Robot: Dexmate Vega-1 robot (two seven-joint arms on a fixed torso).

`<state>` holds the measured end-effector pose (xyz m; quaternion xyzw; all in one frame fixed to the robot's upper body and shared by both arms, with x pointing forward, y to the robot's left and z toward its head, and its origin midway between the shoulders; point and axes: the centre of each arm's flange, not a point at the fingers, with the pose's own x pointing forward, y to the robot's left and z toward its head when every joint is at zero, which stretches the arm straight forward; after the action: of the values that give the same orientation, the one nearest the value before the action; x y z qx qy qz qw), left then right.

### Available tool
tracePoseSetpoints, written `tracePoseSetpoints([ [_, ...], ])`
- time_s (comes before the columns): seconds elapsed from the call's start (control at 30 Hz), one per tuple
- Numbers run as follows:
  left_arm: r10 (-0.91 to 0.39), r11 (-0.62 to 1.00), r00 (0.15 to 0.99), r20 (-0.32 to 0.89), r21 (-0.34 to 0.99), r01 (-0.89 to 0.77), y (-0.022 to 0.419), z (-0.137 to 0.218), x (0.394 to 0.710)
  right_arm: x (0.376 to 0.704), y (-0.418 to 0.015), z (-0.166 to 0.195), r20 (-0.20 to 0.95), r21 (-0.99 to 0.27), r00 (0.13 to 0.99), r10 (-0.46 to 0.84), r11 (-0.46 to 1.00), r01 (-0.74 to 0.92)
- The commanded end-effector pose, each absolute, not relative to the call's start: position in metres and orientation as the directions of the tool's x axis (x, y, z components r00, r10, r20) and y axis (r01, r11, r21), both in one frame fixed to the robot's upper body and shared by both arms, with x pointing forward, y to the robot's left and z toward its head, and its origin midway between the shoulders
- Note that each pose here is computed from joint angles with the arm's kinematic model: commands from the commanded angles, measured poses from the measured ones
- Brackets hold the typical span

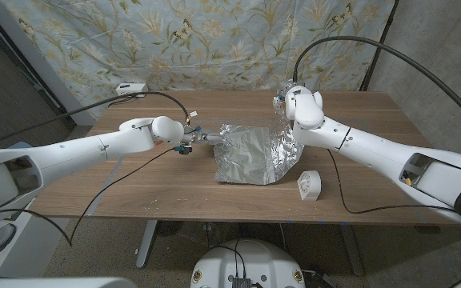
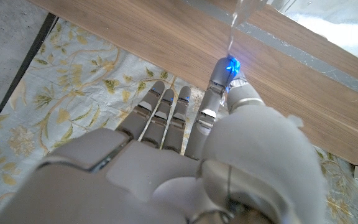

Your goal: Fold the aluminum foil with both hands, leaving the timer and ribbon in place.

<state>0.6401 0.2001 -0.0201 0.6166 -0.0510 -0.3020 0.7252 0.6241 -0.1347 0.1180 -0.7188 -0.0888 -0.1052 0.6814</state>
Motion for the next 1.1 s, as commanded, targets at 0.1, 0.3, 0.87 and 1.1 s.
tracePoseSetpoints([
  [0.1, -0.492, 0.068, 0.82, -0.292, 0.926, 0.371, 0.202, -0.023, 0.636, 0.623, -0.12, 0.12, 0.247, -0.968, 0.969, 0.003, -0.033, 0.247],
  [0.3, -0.492, 0.068, 0.82, -0.292, 0.926, 0.371, 0.201, -0.023, 0.636, 0.624, -0.112, 0.122, 0.241, -0.97, 0.97, 0.016, -0.024, 0.241],
  [0.87, -0.499, 0.063, 0.819, -0.283, 0.931, 0.36, 0.198, -0.022, 0.637, 0.62, -0.099, 0.125, 0.237, -0.971, 0.971, 0.03, -0.012, 0.237],
  [1.1, -0.497, 0.063, 0.82, -0.284, 0.931, 0.361, 0.199, -0.022, 0.637, 0.618, -0.094, 0.124, 0.238, -0.971, 0.97, 0.041, 0.001, 0.238],
])
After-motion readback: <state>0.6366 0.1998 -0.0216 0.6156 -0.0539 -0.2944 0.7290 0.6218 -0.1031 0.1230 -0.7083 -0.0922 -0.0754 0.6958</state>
